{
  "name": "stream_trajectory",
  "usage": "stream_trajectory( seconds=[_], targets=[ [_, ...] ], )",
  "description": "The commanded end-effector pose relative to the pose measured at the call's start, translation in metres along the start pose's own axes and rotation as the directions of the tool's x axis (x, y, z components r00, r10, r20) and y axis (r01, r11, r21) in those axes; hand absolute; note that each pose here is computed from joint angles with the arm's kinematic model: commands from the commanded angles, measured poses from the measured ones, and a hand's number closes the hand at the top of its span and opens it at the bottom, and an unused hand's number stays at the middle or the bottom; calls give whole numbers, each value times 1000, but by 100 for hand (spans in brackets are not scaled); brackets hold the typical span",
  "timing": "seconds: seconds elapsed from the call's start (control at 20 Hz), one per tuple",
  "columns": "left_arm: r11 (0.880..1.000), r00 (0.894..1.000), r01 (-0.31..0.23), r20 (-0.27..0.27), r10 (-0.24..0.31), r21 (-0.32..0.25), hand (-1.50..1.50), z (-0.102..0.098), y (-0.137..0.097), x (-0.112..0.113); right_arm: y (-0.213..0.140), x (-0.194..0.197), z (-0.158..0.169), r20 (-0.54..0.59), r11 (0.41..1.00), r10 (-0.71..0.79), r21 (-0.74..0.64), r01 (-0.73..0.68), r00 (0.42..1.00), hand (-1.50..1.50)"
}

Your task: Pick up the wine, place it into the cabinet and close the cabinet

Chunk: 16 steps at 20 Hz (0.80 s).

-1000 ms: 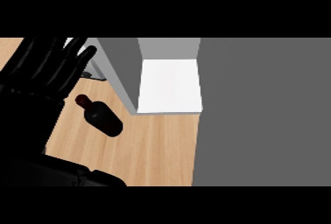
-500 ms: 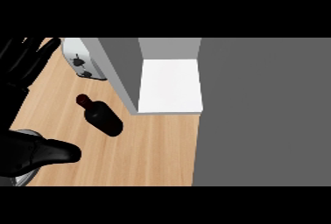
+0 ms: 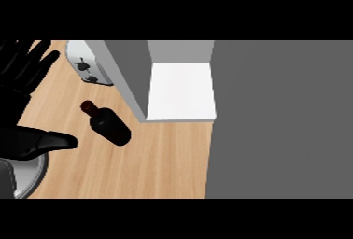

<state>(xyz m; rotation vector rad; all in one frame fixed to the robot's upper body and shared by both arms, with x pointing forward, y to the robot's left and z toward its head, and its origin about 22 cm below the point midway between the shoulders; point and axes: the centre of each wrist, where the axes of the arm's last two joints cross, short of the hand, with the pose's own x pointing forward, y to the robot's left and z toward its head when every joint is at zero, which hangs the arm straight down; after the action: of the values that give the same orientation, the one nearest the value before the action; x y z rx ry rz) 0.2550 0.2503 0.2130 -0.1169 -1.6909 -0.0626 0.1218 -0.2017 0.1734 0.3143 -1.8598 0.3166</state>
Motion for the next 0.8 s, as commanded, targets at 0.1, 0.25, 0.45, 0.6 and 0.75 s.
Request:
stream_trajectory(
  seconds=[0.1,0.25,0.45,0.6,0.75],
  targets=[
    [1000,998,6,-60,-5,21,-150,0,28,-36,7,52,33,94,999,-34,30,31,995,-150],
    [999,998,-5,-57,7,36,-150,-17,35,-41,0,42,31,77,999,-20,31,18,997,-150],
    [1000,994,4,-105,-4,3,-150,-6,35,-84,2,52,34,79,1000,-15,25,13,997,-150],
    [1000,994,13,-110,-16,-27,-150,-5,36,-97,5,45,30,98,1000,-22,-6,23,995,-150],
    [1000,993,4,-118,-5,-11,-150,0,44,-125,0,42,24,97,1000,-18,22,16,995,-150]
  ],
)
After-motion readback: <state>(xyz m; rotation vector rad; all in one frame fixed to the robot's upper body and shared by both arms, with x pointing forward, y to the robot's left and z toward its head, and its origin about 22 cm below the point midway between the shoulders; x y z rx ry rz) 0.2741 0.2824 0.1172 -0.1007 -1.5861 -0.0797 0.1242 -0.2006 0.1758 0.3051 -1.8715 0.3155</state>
